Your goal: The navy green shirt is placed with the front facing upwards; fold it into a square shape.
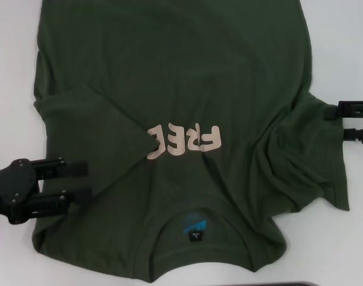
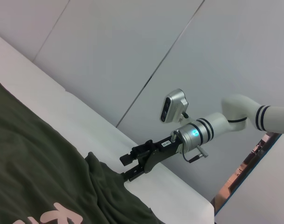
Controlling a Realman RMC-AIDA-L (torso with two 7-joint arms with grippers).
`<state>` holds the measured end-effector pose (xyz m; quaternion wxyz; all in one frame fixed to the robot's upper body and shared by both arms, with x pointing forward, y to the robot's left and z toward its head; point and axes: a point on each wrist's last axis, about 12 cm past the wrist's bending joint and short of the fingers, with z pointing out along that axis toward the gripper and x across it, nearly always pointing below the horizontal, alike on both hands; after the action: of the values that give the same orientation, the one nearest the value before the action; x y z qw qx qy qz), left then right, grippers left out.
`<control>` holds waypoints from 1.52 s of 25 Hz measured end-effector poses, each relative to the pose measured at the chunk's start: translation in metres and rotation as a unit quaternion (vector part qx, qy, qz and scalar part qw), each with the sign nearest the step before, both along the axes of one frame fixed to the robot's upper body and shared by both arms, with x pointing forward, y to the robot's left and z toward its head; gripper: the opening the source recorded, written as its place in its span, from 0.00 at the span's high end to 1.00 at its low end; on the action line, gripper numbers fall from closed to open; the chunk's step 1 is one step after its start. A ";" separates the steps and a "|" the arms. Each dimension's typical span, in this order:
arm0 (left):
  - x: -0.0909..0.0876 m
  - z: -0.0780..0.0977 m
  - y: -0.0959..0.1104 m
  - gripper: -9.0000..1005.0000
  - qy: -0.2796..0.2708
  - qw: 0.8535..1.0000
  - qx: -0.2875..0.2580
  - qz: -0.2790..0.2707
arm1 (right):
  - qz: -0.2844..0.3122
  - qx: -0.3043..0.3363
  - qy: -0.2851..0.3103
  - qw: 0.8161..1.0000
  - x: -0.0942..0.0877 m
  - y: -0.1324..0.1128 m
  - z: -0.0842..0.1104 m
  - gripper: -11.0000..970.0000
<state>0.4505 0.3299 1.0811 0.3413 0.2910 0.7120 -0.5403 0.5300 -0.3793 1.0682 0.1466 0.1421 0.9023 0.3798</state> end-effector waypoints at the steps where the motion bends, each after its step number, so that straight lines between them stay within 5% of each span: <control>1: 0.000 0.000 0.000 0.33 0.000 1.000 0.000 0.000 | 0.000 0.001 -0.001 1.000 0.000 0.000 0.000 0.06; 38: 0.000 0.001 -0.001 0.34 -0.001 1.000 -0.004 -0.004 | 0.012 0.009 -0.006 1.000 0.000 0.008 -0.001 0.06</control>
<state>0.4509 0.3291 1.0825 0.3414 0.2928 0.7083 -0.5441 0.5304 -0.3715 1.0671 0.1461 0.1307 0.8996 0.3903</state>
